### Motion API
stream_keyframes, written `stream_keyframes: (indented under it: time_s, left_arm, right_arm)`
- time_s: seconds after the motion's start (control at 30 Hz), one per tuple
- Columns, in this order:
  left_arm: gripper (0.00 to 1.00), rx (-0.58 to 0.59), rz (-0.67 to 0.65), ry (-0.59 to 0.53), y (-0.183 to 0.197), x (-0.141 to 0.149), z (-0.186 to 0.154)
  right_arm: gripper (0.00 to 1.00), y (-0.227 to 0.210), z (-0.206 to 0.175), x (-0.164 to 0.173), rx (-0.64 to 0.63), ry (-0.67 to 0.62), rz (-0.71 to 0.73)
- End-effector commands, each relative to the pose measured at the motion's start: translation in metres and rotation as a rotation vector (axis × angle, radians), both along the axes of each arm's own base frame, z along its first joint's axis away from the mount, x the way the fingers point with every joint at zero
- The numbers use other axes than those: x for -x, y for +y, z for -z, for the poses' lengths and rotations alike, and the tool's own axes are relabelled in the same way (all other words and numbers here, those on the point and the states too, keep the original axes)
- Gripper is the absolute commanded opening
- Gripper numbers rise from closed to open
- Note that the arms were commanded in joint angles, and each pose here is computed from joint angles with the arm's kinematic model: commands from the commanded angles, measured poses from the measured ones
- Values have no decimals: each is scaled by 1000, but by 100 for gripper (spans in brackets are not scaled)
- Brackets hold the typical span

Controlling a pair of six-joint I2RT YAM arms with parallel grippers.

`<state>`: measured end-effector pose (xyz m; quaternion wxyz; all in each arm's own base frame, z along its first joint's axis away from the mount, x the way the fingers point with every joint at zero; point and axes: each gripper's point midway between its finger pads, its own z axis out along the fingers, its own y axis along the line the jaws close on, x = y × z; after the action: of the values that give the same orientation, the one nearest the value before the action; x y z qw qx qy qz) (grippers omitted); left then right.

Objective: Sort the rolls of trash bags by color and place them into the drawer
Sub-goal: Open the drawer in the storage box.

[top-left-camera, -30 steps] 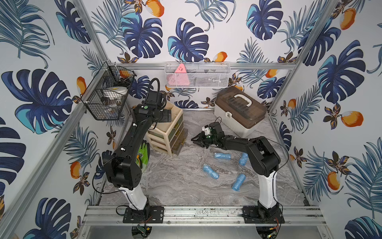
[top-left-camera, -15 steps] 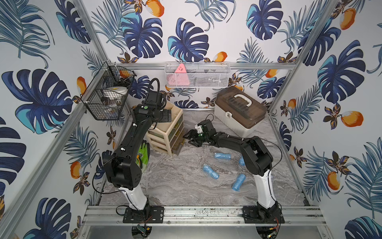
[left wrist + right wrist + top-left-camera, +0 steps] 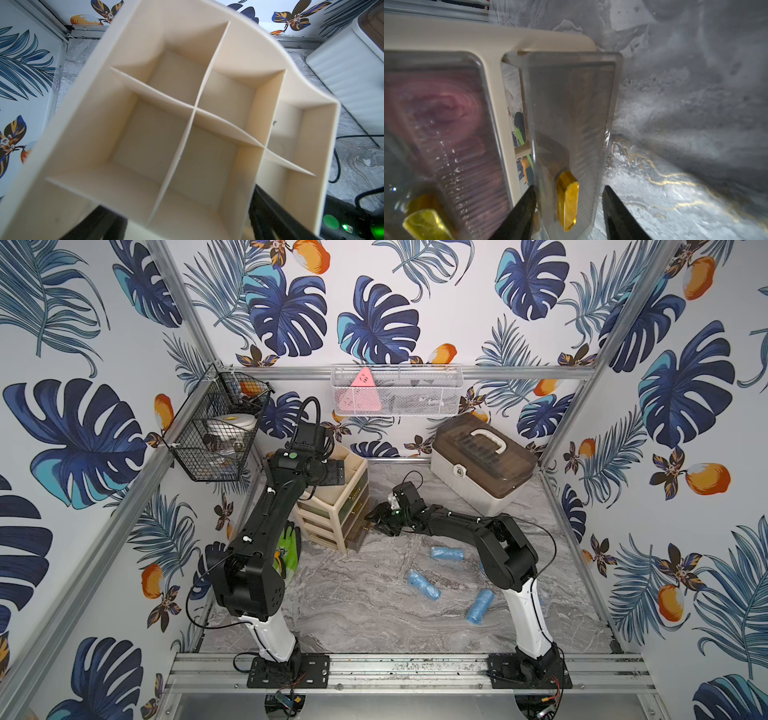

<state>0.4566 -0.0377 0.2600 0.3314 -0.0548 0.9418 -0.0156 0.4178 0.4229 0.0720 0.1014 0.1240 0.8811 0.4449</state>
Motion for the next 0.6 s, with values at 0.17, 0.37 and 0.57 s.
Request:
stream_keyframes:
  time_s: [0.17,0.37,0.57]
  left_arm:
    - [87,-2,13,57,1,8,11]
    - [87,2,16,59,0,8,12]
    - [87,-3,12,66,2,7,15]
  right_arm:
    - [43,7,7,-5,32,29,29]
    - [31,3,11,-4,49,32,44]
    - [22,-5,4,-2,59,14,38]
